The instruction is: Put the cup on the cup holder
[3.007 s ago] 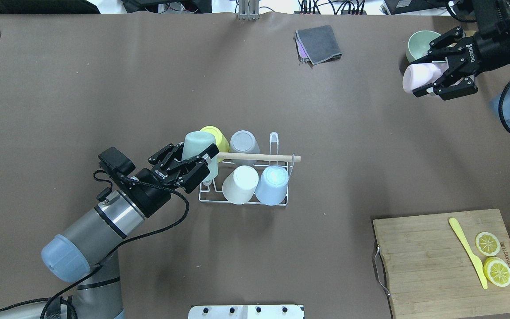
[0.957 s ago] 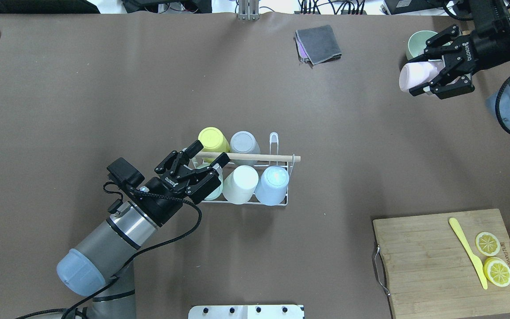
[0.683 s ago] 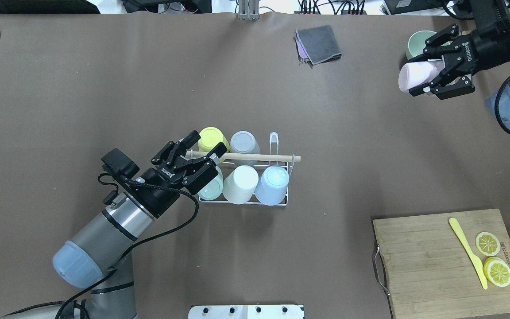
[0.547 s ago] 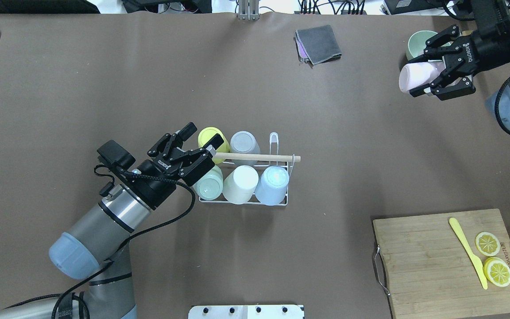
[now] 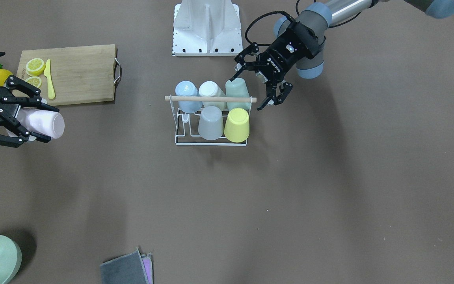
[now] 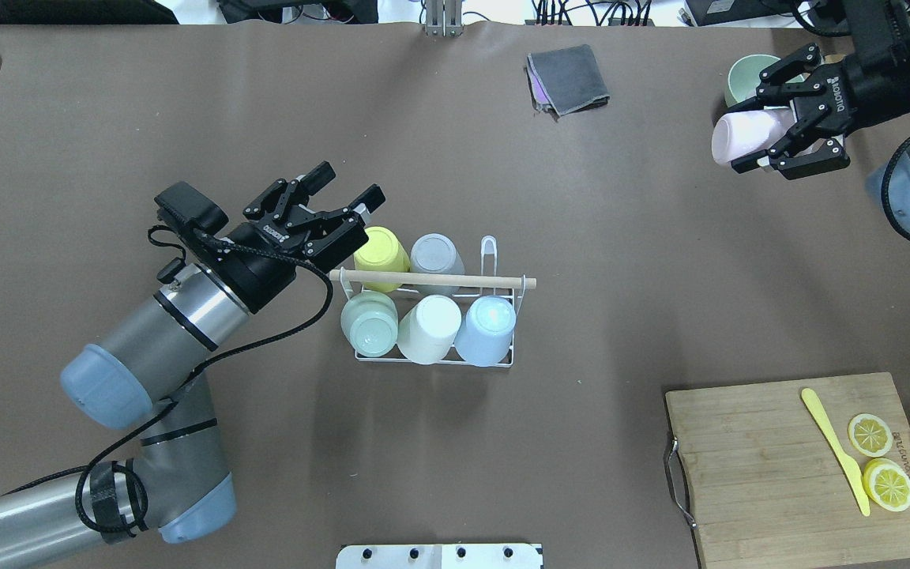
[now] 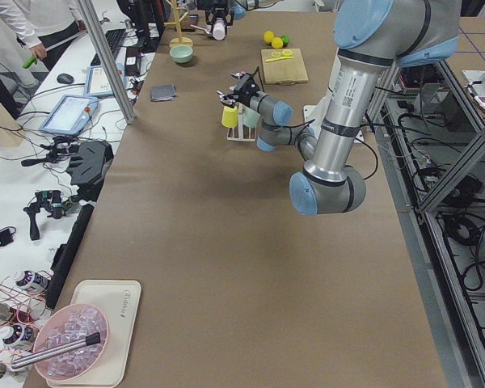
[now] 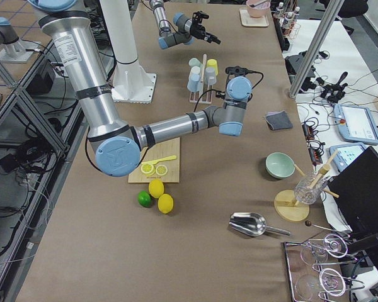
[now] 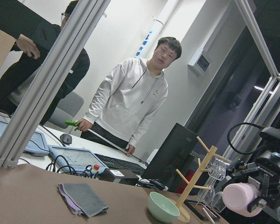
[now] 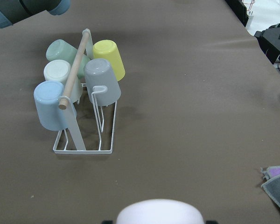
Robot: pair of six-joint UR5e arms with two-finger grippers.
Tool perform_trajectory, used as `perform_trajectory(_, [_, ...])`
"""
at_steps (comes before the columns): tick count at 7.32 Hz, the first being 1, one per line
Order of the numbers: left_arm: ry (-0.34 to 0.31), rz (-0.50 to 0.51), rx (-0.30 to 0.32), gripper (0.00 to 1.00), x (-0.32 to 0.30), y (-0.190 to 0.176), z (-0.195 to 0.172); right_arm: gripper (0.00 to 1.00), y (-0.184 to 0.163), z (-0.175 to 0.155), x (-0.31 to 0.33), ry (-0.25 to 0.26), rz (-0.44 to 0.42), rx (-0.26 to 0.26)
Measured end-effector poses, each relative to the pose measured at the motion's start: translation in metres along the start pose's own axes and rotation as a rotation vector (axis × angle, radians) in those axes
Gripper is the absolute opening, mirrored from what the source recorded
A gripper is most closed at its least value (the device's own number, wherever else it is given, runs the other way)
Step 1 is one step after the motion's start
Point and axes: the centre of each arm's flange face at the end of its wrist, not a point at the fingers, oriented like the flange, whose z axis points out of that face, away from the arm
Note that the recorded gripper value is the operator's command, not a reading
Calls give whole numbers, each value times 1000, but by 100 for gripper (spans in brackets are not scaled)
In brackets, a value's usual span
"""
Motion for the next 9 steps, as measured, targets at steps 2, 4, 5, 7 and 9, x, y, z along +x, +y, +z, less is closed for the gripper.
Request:
perform_trajectory(2, [-63,52,-37,97,-45,-9,6,33,-2,5,-2,-9,-11,5])
perform_trajectory(4, [-118,63,-134,97,-92,-31,11,33,-14,20,-6,-36,-34,15])
perform_trajectory(5, [-158,79,-192,97,-127,-44,2,33,-21,25,-7,-44,-46,21])
perform_trajectory(7, [-244,79,-308,97,-201,-79,-25,33,-33,32,-9,-55,-74,35])
perform_trajectory(9, [-307,27,-422,97,-258,-116,-44,33,-42,50,-18,-84,-112,55])
